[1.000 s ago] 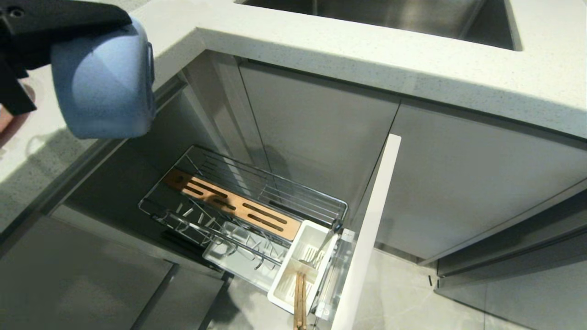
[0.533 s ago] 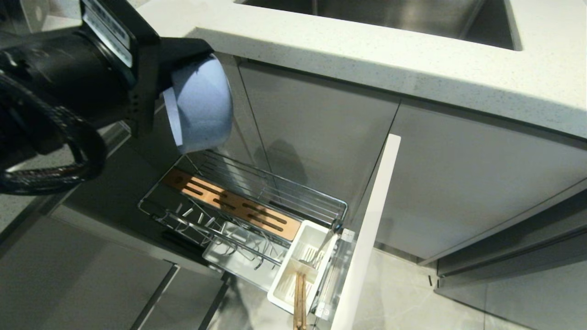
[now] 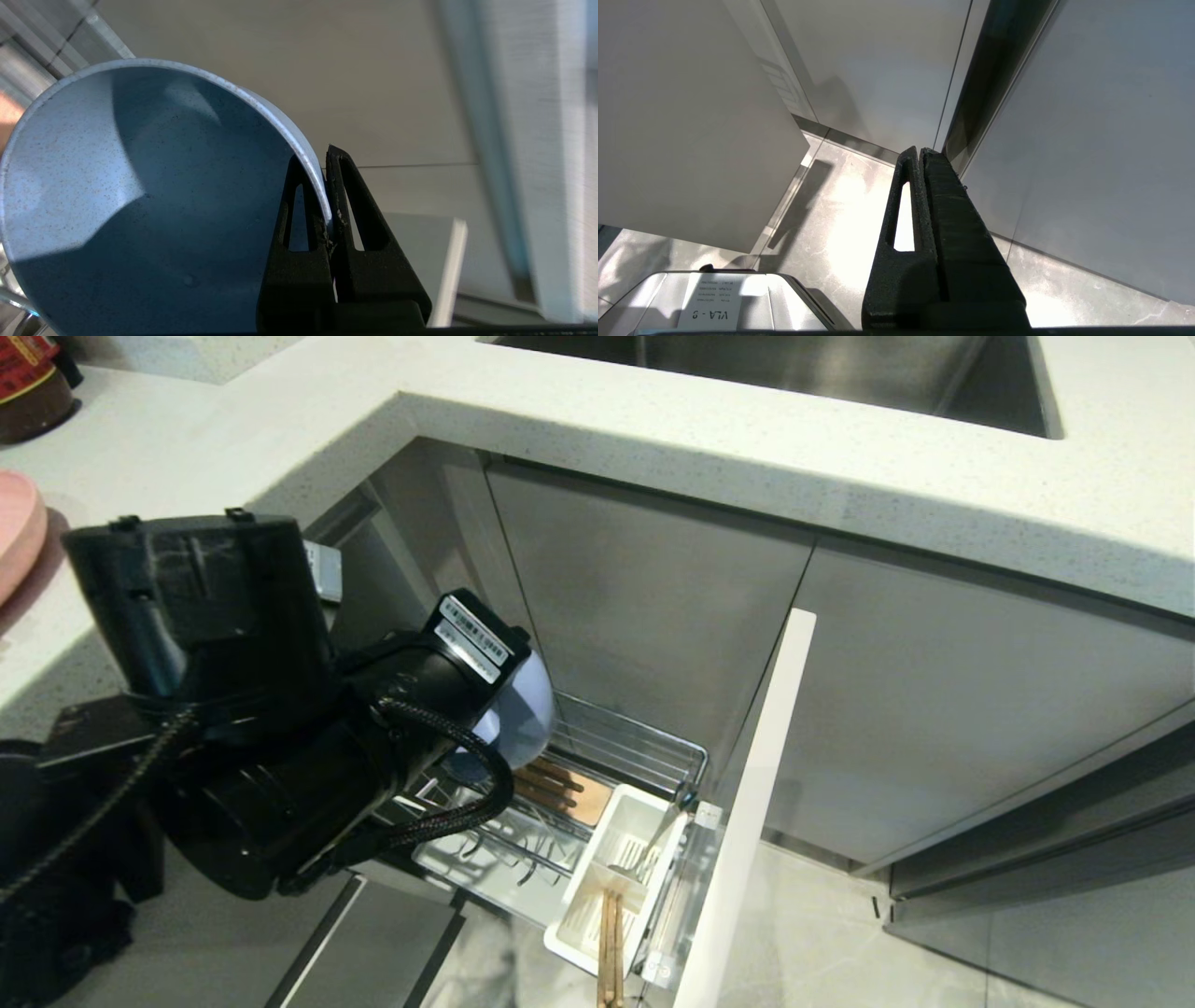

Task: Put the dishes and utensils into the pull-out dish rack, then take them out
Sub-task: Pick up the bowl and place it in the cupboard

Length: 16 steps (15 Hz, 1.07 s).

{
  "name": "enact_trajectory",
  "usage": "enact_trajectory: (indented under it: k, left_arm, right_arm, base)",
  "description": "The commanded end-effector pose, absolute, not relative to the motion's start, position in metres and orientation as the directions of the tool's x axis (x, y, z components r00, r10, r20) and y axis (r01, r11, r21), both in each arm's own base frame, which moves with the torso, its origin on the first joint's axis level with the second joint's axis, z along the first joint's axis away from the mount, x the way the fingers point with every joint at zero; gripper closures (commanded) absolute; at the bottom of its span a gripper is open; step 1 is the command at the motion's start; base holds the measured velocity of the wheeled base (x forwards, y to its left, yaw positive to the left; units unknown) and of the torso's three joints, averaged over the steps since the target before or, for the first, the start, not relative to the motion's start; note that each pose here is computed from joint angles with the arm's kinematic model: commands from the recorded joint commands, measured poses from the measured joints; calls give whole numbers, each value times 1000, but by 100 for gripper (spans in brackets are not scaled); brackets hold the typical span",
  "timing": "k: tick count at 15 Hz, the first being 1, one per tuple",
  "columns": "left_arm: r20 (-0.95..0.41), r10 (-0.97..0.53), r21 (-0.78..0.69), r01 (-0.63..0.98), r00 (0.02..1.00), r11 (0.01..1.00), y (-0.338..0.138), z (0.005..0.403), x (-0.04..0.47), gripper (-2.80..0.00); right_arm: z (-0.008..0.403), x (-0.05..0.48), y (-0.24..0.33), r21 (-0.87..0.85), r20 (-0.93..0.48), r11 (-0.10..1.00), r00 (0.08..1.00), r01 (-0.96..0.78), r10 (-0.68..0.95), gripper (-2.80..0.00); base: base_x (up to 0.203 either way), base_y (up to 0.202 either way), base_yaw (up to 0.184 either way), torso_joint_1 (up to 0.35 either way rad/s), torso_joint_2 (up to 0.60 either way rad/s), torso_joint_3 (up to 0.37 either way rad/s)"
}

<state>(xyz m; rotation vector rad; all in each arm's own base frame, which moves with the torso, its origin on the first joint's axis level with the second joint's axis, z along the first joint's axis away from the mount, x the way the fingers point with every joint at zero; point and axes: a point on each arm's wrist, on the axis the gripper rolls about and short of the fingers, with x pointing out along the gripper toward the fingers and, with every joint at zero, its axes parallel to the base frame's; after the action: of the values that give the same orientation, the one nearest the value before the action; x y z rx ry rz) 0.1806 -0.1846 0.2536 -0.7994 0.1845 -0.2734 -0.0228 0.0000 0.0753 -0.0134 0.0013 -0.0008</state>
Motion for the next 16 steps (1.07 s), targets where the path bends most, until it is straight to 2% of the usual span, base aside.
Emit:
enact_trajectory:
  k: [1, 4, 7, 12, 16]
  left_arm:
    - [-93, -299, -748, 131, 950, 650, -194, 240, 191, 0]
    - [-15, -303, -836, 154, 953, 526, -206, 235, 202, 0]
    - [85, -270, -873, 202, 959, 444, -209, 225, 219, 0]
    - [114, -266, -875, 224, 957, 430, -219, 196, 246, 0]
    - [186, -260, -881, 279, 947, 383, -221, 185, 258, 0]
  right_arm:
    - [75, -23, 0, -14, -2, 1000, 1000, 1, -1, 0]
    - [75, -23, 0, -14, -2, 1000, 1000, 1, -1, 0]
    - [75, -23, 0, -14, -2, 1000, 1000, 1, -1, 0]
    - [75, -23, 0, -14, -2, 1000, 1000, 2, -2, 0]
    - [75, -23, 0, -14, -2, 1000, 1000, 1, -1, 0]
  base:
    - [0, 0, 0, 0, 0, 0]
    - [0, 0, 0, 0, 0, 0]
    - [0, 0, 0, 0, 0, 0]
    - [0, 0, 0, 0, 0, 0]
    - [0, 0, 0, 0, 0, 0]
